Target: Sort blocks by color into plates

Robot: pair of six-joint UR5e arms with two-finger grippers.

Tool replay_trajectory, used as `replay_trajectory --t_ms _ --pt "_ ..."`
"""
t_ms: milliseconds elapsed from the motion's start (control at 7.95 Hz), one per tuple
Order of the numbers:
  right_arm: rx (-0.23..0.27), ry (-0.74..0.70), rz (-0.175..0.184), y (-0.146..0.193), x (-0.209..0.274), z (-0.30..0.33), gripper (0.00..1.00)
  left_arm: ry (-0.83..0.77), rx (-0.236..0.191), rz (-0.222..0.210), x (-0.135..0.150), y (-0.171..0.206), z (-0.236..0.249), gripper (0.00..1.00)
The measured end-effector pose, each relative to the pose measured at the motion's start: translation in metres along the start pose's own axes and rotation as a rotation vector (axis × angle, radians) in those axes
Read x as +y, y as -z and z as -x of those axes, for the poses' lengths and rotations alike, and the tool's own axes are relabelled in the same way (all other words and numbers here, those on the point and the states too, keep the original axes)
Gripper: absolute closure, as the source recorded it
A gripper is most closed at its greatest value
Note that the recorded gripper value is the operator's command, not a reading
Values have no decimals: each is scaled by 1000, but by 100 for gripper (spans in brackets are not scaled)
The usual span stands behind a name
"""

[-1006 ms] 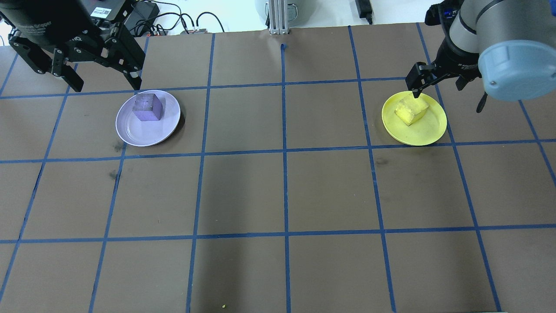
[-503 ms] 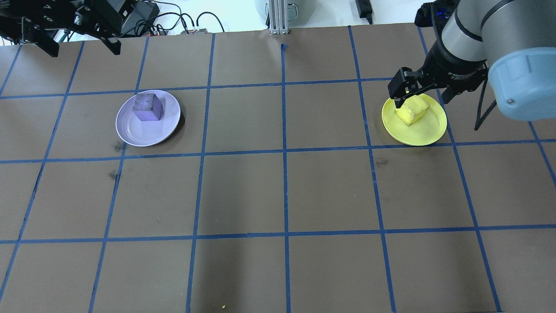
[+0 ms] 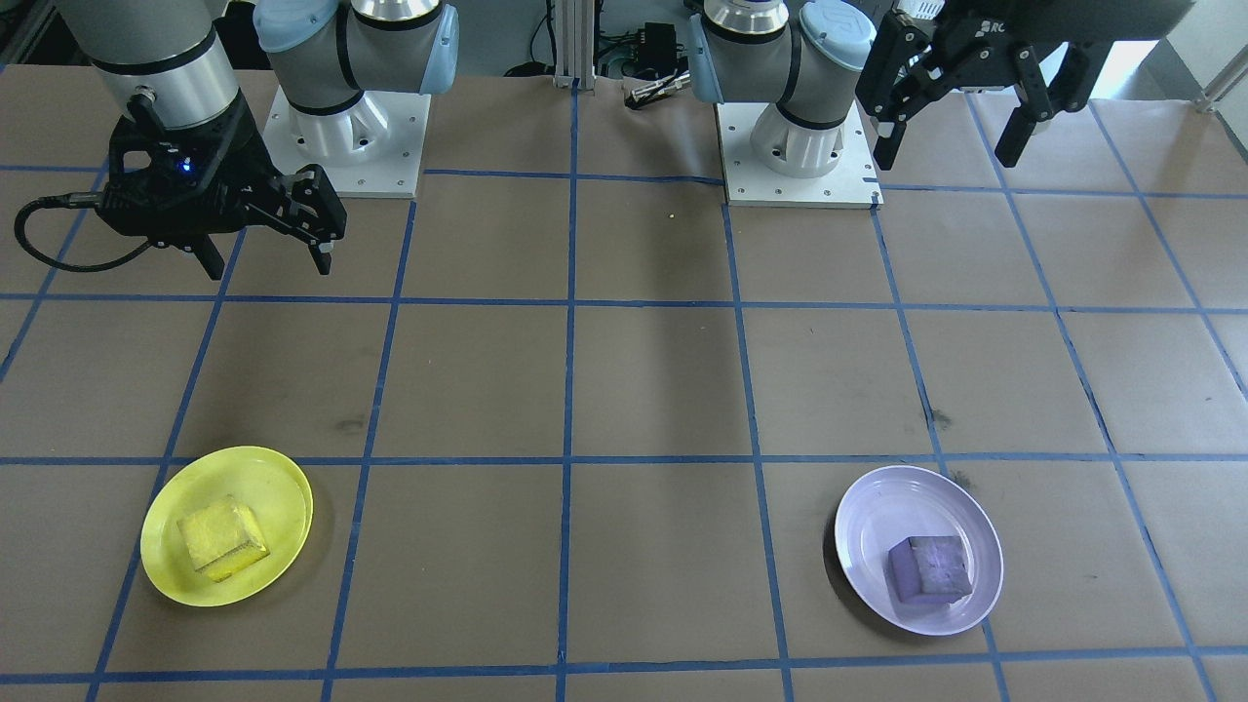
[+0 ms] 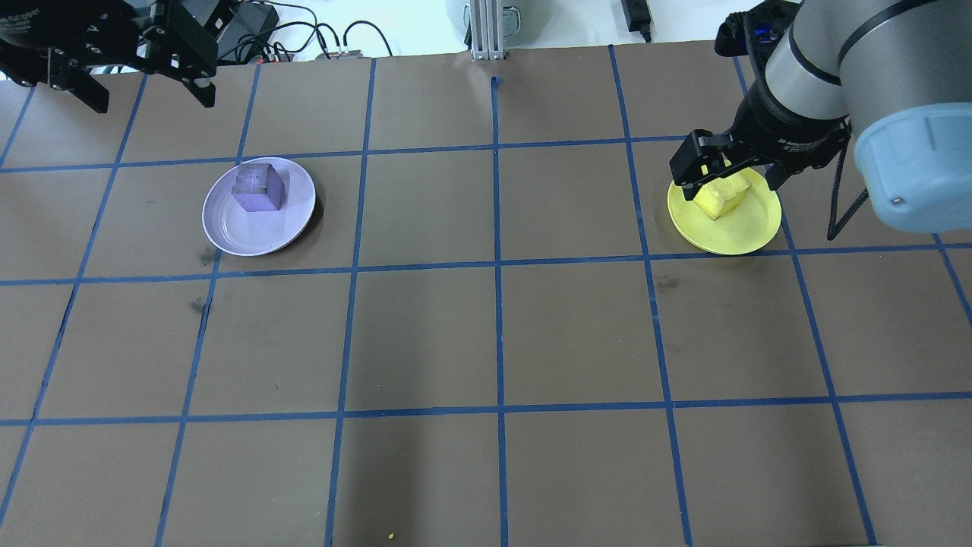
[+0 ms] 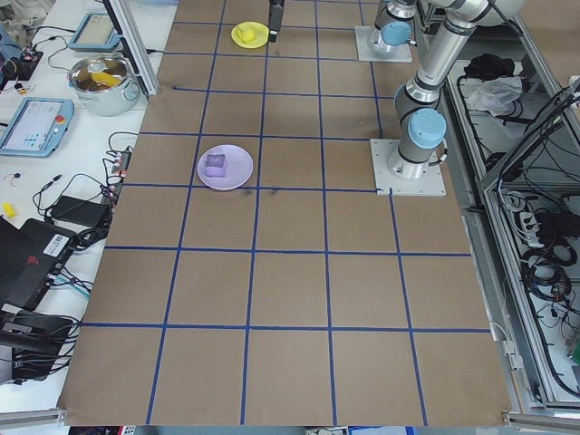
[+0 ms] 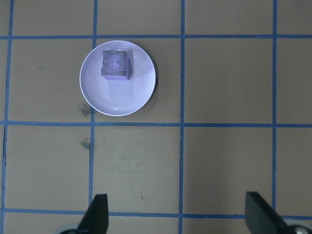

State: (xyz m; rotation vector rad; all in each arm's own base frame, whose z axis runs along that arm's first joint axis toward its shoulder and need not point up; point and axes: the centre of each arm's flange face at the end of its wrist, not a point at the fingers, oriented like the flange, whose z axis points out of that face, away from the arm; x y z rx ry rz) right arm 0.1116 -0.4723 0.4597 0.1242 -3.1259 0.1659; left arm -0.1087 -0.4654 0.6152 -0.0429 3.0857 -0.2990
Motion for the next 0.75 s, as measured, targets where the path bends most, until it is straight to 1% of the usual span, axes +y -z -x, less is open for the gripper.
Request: replay_trajectory --t_ms 126,251,377,629,754 --pt "2 3 2 -1 0 0 0 1 16 25 1 -8 -3 0" --pt "3 5 5 -2 0 0 0 2 39 46 -5 -18 -5 0" --pt "5 6 7 -2 0 0 0 3 59 65 -18 -35 -7 0" --pt "6 7 11 -4 0 0 0 -10 66 103 -39 -67 -11 0" --pt "6 7 12 -5 0 -1 0 -18 65 115 -42 -75 -12 0"
